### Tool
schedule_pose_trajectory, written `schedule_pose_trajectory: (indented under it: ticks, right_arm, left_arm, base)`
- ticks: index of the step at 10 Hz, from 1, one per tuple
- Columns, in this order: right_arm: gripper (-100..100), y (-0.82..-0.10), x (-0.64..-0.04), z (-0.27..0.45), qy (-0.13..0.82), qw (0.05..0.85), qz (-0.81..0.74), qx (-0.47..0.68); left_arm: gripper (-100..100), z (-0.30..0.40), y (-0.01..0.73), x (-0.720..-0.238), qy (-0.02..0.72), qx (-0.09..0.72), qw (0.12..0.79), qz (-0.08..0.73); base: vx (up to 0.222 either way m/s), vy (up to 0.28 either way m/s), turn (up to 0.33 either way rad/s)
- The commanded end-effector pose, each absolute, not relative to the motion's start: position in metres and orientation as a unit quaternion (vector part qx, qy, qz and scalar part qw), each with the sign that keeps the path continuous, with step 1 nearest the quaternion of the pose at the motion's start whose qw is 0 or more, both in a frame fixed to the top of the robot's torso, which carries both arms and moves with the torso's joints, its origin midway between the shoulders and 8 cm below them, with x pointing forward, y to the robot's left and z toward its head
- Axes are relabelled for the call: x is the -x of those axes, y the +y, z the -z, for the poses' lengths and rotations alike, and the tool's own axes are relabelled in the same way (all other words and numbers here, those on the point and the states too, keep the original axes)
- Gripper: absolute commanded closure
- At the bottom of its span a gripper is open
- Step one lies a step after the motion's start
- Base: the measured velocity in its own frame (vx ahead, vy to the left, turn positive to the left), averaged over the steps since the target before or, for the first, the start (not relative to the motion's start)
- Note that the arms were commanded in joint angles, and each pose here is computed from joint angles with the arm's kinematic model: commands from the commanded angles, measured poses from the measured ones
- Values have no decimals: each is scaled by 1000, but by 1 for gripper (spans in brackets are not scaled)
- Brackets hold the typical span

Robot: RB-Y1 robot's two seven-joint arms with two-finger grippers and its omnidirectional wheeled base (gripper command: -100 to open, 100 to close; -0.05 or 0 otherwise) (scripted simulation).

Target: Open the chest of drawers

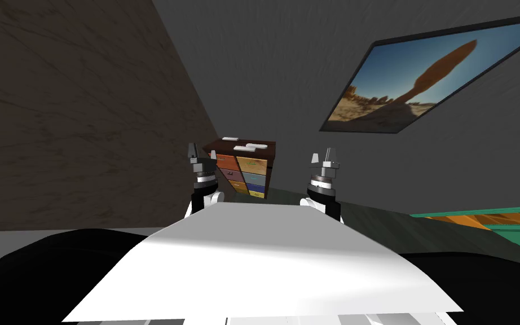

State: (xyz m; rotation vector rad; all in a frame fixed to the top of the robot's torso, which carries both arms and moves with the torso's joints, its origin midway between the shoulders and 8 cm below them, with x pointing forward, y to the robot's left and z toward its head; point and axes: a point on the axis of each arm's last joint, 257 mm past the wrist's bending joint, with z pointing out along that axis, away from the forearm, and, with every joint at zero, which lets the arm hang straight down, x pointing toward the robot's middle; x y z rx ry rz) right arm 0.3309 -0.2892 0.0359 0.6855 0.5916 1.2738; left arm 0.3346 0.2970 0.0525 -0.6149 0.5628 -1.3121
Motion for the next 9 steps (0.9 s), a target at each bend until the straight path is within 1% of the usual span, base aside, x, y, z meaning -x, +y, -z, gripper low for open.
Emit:
schedule_pose_trajectory:
  ticks: [1, 9]
  right_arm:
    - [0, -289, -331, -36, 267, 710, -574, -309]
    - [0, -289, -331, -36, 266, 710, -574, -309]
  left_arm:
    - [0, -52, 297, -335, 254, 277, 713, 592]
    - [0, -53, 297, -335, 254, 277, 713, 592]
  base:
    - [0, 0, 0]
    - [0, 0, 0]
